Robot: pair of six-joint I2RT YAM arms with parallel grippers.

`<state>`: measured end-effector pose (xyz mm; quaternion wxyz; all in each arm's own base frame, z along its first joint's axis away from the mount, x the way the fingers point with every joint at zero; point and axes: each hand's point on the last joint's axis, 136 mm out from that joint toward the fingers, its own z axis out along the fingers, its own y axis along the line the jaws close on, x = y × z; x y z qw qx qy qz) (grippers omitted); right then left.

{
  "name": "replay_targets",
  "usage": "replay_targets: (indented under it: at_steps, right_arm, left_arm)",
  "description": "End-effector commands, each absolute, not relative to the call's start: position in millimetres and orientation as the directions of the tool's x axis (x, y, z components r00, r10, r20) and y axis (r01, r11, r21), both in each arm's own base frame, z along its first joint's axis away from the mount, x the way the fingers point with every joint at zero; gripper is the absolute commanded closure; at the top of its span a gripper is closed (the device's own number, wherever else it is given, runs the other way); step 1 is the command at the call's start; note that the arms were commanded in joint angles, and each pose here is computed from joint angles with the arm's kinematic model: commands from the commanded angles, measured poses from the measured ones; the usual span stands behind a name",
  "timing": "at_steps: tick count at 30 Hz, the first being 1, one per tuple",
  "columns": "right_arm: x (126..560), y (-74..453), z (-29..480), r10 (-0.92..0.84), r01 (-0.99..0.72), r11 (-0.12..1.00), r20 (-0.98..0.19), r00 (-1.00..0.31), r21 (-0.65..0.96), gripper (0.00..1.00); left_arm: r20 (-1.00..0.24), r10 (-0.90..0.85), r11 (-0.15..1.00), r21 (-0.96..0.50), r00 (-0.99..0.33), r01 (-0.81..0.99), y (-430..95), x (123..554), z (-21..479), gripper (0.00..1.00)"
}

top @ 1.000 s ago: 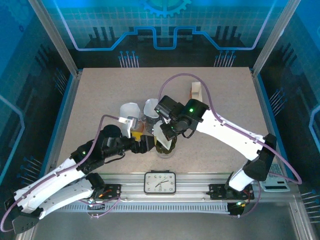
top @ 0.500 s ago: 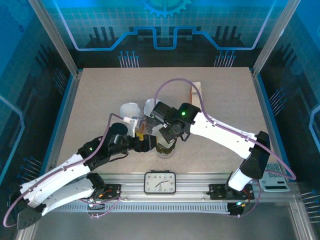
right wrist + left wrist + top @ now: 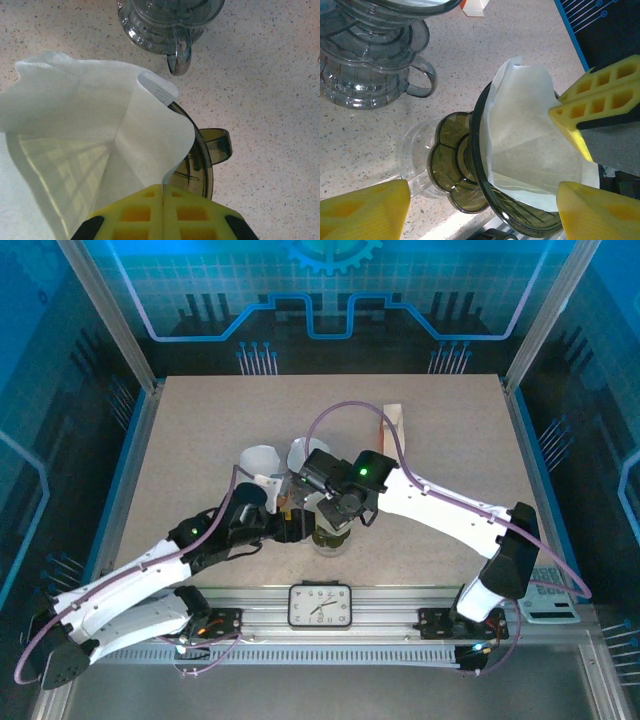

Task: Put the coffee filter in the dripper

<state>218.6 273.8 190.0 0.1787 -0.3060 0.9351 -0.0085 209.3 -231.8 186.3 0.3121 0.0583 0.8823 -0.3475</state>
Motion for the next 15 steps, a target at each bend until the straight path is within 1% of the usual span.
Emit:
replay_targets:
  at_steps: [1, 9, 12, 15]
  right_arm:
    - [216.4, 275.6, 181.6, -0.594, -0.580, 0.801, -0.315, -0.740, -0.146, 1.00]
    - [214.6, 276.5, 178.9, -0.589, -0.578, 0.804, -0.322, -0.741, -0.139, 1.00]
    - [214.7, 277.6, 177.5, -0.584, -0.576, 0.807, -0.326, -0.743, -0.133, 1.00]
    - [214.2, 278.8, 176.8, -0.579, -0.574, 0.809, -0.331, -0.745, -0.125, 1.00]
  left_arm:
    - [-0.587, -0.138, 0.734, -0.601, -0.798, 0.315, -233.7, 211.3, 193.7, 0.22]
    - [-0.563, -0.186, 0.701, -0.650, -0.805, 0.293, -237.0, 214.4, 204.7, 0.21]
    - [-0.556, -0.191, 0.717, -0.642, -0.809, 0.272, -234.1, 216.6, 201.9, 0.22]
    - [-0.539, -0.185, 0.721, -0.642, -0.822, 0.259, -234.7, 216.7, 197.4, 0.25]
